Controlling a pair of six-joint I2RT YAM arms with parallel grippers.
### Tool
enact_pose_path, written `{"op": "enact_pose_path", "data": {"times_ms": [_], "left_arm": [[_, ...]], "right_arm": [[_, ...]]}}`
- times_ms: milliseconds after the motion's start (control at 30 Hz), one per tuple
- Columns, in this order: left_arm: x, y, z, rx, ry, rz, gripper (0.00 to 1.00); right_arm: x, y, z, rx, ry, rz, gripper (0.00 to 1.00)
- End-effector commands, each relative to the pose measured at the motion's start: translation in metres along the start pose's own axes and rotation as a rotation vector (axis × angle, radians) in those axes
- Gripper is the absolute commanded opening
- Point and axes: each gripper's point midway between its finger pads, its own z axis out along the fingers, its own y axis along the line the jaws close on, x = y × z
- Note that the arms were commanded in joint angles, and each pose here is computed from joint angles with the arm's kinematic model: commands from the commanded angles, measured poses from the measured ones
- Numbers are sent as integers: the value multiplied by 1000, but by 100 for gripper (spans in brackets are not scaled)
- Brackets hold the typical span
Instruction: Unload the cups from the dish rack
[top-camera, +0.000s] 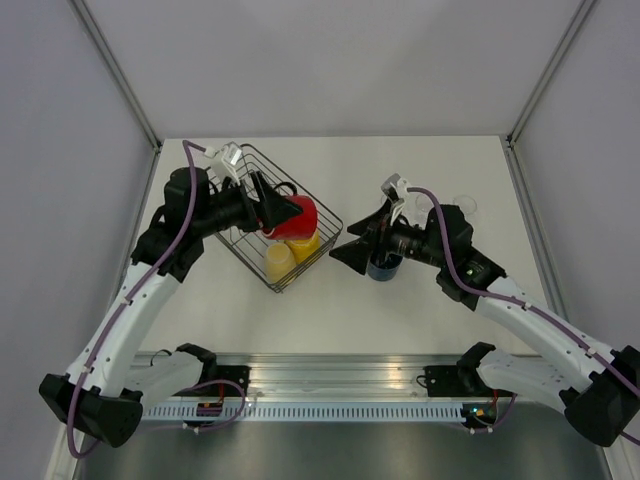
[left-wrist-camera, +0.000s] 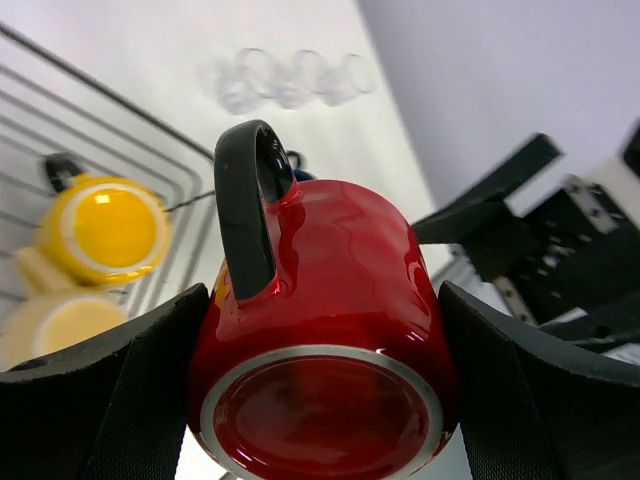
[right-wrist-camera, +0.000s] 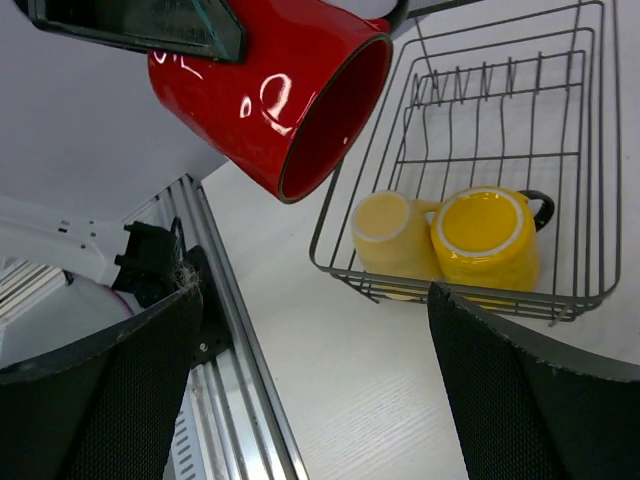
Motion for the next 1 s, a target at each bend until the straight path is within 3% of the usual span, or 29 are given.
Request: {"op": "enact_pose_path", "data": {"times_ms": [0, 100, 267, 533, 933, 967], "left_arm": [[-6, -72, -22, 359, -14, -10, 2], [-1, -89, -28, 471, 1, -49, 2], [3, -115, -37, 626, -2, -125, 2], [12, -121, -32, 675, 11, -245, 2], [31, -136, -16, 717, 76, -365, 2], [32, -137, -15, 716, 77, -368, 2]], "right_arm": [[-22, 47, -9, -249, -124, -57, 97], [-35, 67, -18, -357, -232, -81, 97], [-39, 84, -22, -451, -216, -79, 95], [-55, 106, -32, -570, -285, -86, 84], [-54, 129, -36, -695, -282, -109, 57], [-53, 128, -36, -694, -282, -116, 43]]}}
